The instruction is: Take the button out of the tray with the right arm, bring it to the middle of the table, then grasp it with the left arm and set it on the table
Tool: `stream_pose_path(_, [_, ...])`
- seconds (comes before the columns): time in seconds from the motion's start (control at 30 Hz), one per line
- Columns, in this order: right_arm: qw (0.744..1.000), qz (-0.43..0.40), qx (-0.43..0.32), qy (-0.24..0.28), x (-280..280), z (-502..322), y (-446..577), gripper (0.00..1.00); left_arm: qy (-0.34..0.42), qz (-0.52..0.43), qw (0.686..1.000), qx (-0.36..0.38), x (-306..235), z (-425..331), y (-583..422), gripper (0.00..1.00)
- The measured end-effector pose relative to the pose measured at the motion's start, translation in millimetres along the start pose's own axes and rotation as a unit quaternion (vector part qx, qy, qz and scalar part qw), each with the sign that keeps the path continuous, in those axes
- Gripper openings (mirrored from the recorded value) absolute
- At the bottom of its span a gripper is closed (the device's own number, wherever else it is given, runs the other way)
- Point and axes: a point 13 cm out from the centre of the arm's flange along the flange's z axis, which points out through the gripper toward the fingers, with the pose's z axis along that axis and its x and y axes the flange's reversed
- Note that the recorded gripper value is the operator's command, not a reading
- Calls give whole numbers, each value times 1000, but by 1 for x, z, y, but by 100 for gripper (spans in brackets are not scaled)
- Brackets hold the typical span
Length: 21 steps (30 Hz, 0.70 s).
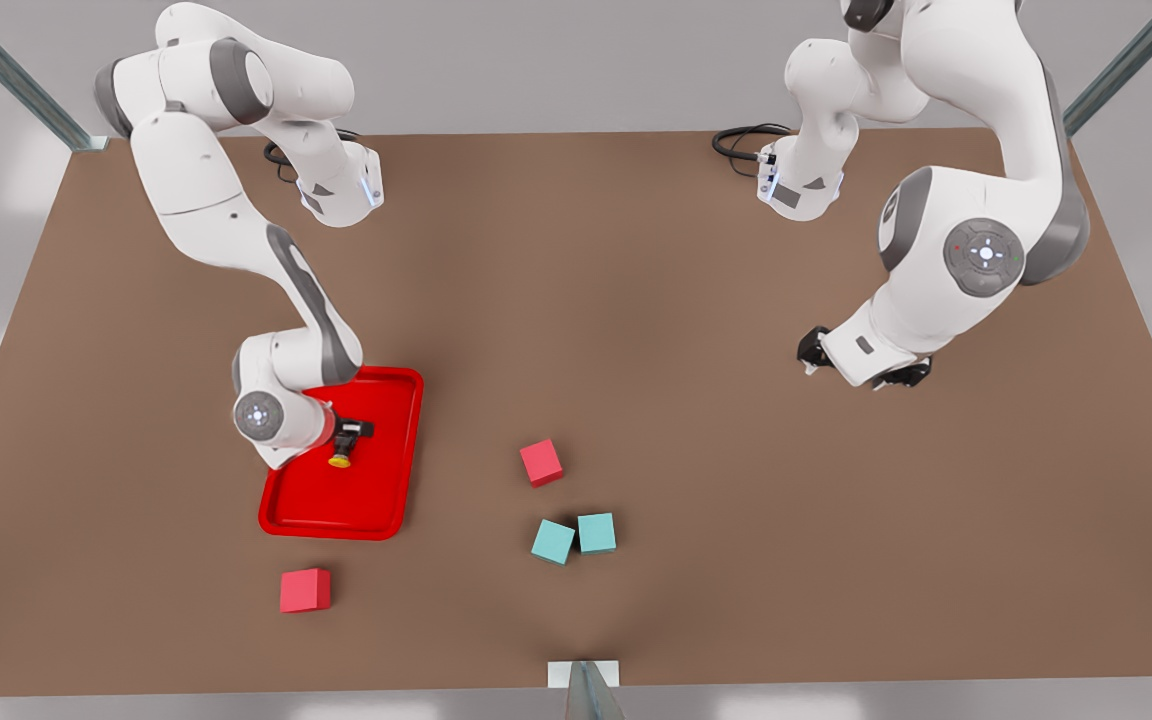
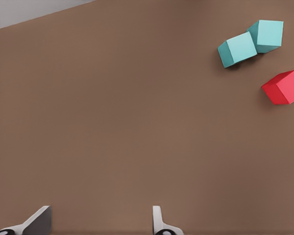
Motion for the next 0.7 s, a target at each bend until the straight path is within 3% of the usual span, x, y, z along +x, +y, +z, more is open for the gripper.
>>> stream_pose_path(0.6, [998,0,-18,-60,-26,-5,6,100,2,0,1000,-1,-4,7,-1,100])
stream_pose_path(0.63, [998,0,-19,-63,-27,-5,6,94,2,0,1000,-1,-4,7,-1,100])
stream_pose_path(0.67, [998,0,-20,-65,-29,-6,7,69,2,0,1000,-1,-4,8,-1,100])
stream_pose_path(0.7, [997,0,-22,-67,-30,-7,7,54,2,0,1000,-1,-4,8,-1,100])
